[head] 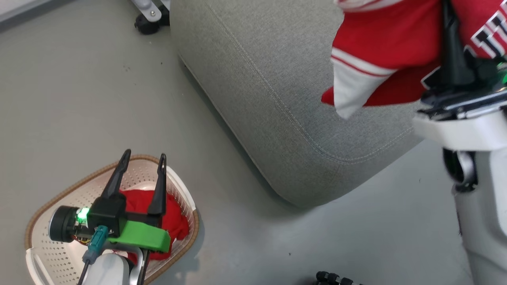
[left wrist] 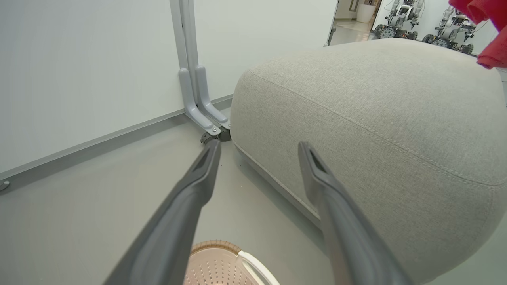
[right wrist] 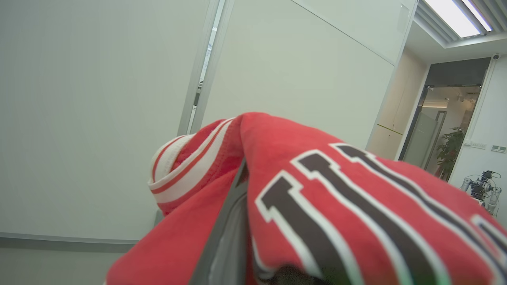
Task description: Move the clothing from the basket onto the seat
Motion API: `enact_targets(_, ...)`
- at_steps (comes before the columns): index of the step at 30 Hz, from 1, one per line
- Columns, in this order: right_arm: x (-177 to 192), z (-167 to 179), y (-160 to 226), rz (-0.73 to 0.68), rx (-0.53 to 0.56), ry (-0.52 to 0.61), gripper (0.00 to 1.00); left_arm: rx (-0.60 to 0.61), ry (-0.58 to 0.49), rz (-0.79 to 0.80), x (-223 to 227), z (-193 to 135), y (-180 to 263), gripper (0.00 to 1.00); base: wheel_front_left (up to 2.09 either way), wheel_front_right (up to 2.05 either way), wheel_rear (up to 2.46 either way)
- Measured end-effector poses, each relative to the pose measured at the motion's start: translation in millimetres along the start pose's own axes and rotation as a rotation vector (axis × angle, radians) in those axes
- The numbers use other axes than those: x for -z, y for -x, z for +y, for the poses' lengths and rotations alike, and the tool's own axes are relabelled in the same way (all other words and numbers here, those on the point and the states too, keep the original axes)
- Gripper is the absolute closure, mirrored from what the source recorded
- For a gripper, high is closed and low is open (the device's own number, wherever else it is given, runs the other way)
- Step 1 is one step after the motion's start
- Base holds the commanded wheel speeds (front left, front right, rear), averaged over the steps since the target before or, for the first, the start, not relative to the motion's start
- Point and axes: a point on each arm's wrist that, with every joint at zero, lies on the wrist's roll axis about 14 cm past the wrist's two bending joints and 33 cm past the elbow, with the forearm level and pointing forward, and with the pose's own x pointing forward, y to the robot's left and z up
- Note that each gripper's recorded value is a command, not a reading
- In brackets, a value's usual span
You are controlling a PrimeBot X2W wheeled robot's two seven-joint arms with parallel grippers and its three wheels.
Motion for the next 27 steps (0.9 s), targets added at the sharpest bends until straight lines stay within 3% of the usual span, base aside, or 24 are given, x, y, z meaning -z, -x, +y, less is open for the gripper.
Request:
enact_targets(9, -8, -22, -80, -0.104, -0.031, 0.200, 1.00, 0.056, -0.016, -0.033, 11, 5, -19, 0.00, 0.00, 0.00, 0.00)
enact_targets(14, 14, -22, -112, -0.090, -0.054, 0.276, 1.00, 0.045, -0.004, -0.030, 26, 21, -28, 0.00, 0.00, 0.00, 0.00)
enact_targets(19, 74, -16, -127, 0.045, -0.104, 0.361, 1.00, 0.008, 0.015, 0.004, 50, 40, -28, 0.00, 0.00, 0.00, 0.00)
enact_targets(27, 193, -2, -116, 0.330, -0.135, 0.323, 1.00, -0.049, 0.027, 0.047, 75, 65, -20, 0.00, 0.00, 0.00, 0.00)
